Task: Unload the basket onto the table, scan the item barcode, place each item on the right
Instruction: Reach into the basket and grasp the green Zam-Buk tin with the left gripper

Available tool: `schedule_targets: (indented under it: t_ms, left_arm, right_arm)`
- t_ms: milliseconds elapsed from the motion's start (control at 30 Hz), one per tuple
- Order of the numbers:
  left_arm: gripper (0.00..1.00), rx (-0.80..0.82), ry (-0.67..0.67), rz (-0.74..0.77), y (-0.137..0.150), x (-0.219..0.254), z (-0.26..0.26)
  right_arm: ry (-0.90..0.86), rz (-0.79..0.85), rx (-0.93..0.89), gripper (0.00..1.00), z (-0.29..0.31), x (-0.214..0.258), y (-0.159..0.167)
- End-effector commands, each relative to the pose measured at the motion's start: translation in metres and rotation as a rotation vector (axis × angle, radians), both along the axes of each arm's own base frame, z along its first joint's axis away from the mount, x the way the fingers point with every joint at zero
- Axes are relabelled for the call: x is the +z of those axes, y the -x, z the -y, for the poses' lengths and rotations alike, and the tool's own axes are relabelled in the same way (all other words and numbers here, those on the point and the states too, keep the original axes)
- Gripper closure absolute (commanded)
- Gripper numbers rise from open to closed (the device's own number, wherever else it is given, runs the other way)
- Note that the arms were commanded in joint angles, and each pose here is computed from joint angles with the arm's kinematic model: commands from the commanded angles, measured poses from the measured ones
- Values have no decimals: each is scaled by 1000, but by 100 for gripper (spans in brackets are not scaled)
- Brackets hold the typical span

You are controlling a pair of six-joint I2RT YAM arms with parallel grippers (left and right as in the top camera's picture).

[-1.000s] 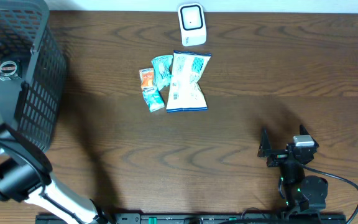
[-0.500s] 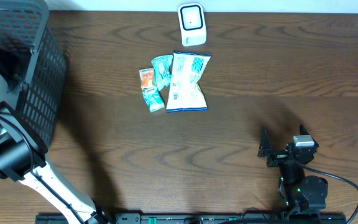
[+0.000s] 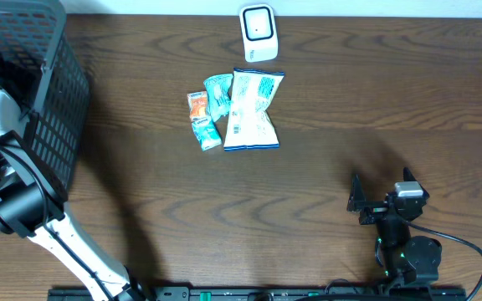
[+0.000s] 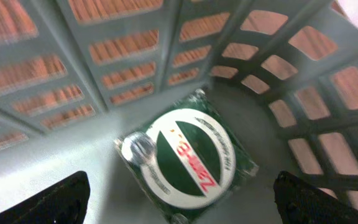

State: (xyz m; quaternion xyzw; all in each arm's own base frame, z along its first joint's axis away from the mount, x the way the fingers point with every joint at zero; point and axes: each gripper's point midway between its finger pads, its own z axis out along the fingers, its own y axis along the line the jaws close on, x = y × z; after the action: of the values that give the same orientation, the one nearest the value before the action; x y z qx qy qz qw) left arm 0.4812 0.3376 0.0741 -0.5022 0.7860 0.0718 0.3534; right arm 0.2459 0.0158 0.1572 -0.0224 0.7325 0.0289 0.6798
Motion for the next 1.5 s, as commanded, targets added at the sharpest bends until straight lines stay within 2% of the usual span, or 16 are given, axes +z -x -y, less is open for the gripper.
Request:
schedule_targets:
  t_ms: [0,167,267,367,900,933,967,1067,1300,1467]
  left_arm:
    - [7,-99,-107,-140,8,-21,-8]
    - [7,-279,-213,-227,2,-24,-8]
    - [7,-448,-231,-244,-7,-30,5]
    - [7,-518,-246,-251,-11,-35,9]
    - [7,-554,-306,-245,-20,-43,2]
    - [8,-553,-306,-245,-20,-43,2]
    - [13,-553,-304,-246,-20,-44,2]
    - [19,-559,-284,-263,-16,-49,4]
    - [19,-577,-211,-325,0,-60,15]
    - [19,-576,-213,-323,5,-37,18]
  right_arm:
    - [7,0,10,1,-2,-1,0]
    - [7,-1,10,1,-2,-1,0]
    - [7,0,10,1,-2,-1,0]
    - [7,0,10,1,-2,-1,0]
    - [7,0,10,1,-2,-1,0]
    - [7,-1,10,1,-2,-1,0]
    - [7,0,10,1,-2,-1,0]
    - [7,-1,10,1,-2,-1,0]
    - [7,0,10,1,-2,-1,0]
    - [7,-1,10,1,-2,-1,0]
